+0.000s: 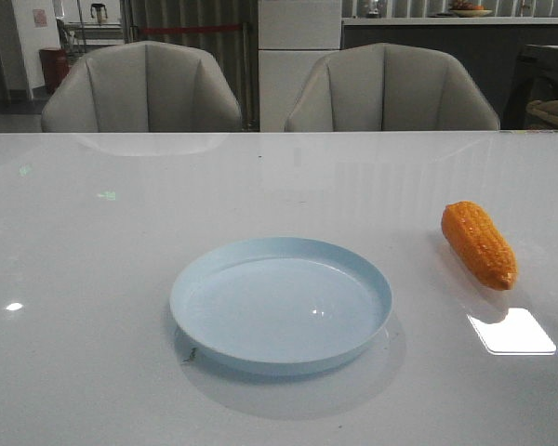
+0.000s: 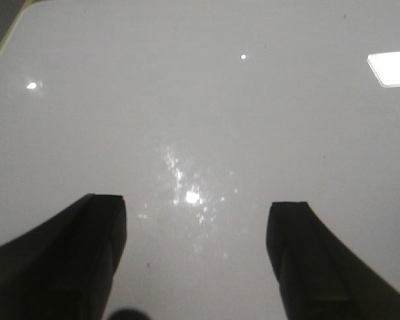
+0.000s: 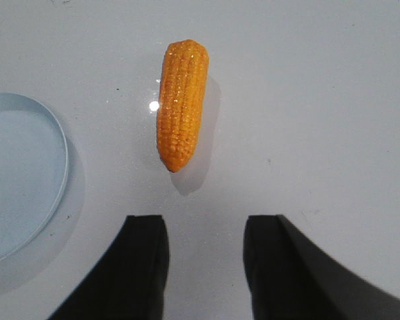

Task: Place corn on plate with both arms
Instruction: 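Move the right gripper above the orange corn cob, then lower the right gripper around the corn and close it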

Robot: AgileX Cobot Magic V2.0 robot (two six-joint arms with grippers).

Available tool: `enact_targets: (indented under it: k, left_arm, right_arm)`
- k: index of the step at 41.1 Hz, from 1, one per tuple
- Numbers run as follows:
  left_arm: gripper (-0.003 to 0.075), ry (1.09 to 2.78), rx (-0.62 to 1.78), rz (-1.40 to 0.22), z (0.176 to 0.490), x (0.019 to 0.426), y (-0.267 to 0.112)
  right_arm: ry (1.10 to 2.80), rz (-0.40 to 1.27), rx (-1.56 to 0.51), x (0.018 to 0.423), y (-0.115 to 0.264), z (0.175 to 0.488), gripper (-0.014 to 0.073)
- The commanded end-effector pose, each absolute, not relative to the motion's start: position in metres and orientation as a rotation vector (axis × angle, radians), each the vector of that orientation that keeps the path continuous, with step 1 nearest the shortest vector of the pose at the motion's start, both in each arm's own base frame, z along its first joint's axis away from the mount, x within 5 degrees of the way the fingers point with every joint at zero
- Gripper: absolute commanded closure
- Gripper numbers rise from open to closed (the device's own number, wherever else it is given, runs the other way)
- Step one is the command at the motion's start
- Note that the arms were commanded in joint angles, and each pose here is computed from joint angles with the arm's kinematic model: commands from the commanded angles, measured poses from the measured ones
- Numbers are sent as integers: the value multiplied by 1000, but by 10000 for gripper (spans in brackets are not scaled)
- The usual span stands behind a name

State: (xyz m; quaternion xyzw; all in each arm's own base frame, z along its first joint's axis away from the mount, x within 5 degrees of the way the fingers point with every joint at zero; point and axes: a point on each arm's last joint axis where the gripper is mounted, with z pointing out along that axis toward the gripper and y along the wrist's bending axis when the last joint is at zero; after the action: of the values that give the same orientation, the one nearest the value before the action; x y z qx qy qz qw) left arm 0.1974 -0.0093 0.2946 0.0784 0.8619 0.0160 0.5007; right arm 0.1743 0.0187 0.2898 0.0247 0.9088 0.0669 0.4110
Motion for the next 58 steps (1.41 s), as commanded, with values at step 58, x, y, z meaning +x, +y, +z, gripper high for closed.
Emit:
enact_targets:
  k: [58]
  left_arm:
    - [213,1934,160,50,294,181,-7]
  right_arm:
    - [2738,136,-88,415,60,262,200]
